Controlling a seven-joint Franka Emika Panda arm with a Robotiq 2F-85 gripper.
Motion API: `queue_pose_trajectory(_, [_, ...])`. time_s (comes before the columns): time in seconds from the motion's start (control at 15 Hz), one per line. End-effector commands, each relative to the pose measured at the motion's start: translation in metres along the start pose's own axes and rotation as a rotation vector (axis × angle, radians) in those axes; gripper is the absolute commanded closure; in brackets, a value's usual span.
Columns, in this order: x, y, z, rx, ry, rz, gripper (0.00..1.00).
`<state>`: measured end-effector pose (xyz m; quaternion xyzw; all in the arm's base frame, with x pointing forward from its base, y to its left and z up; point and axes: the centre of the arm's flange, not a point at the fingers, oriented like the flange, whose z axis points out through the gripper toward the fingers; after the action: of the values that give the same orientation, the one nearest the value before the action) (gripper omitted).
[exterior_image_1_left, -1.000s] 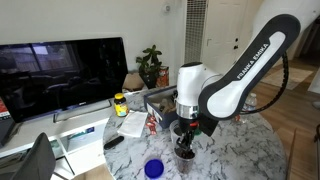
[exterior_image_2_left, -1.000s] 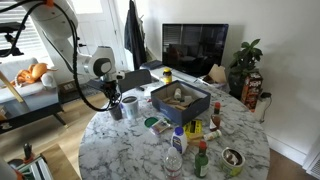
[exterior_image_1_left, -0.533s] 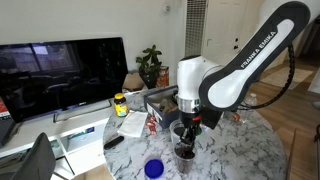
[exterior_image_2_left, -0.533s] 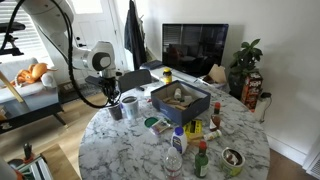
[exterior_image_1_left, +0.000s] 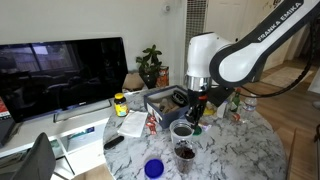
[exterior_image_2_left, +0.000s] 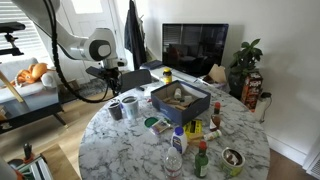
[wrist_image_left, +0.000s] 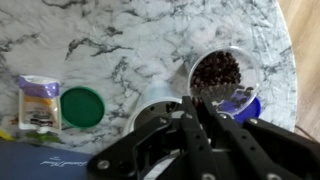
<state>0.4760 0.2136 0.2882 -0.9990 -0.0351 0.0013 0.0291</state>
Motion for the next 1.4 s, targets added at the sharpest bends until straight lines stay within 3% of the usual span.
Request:
queue_pose_trajectory(0.0, [-0.017,0.059,-0.025,0.013,0.063,0.166,0.97])
queue_pose_trajectory(0.47, [0.006,0.126,0.012,0.082,0.104,0.397,0.97])
queue_pose_trajectory(1.0, [0.02,0.14,0.1,0.113,0.152,0.511,0.97])
queue_pose_trajectory(1.07, [0.021,0.141,0.105,0.113,0.152,0.528,0.97])
queue_pose_trajectory(1.13, [0.013,0.139,0.083,0.098,0.147,0.5,0.89])
queue_pose_trajectory(1.33, [0.016,0.14,0.1,0.097,0.14,0.513,0.89])
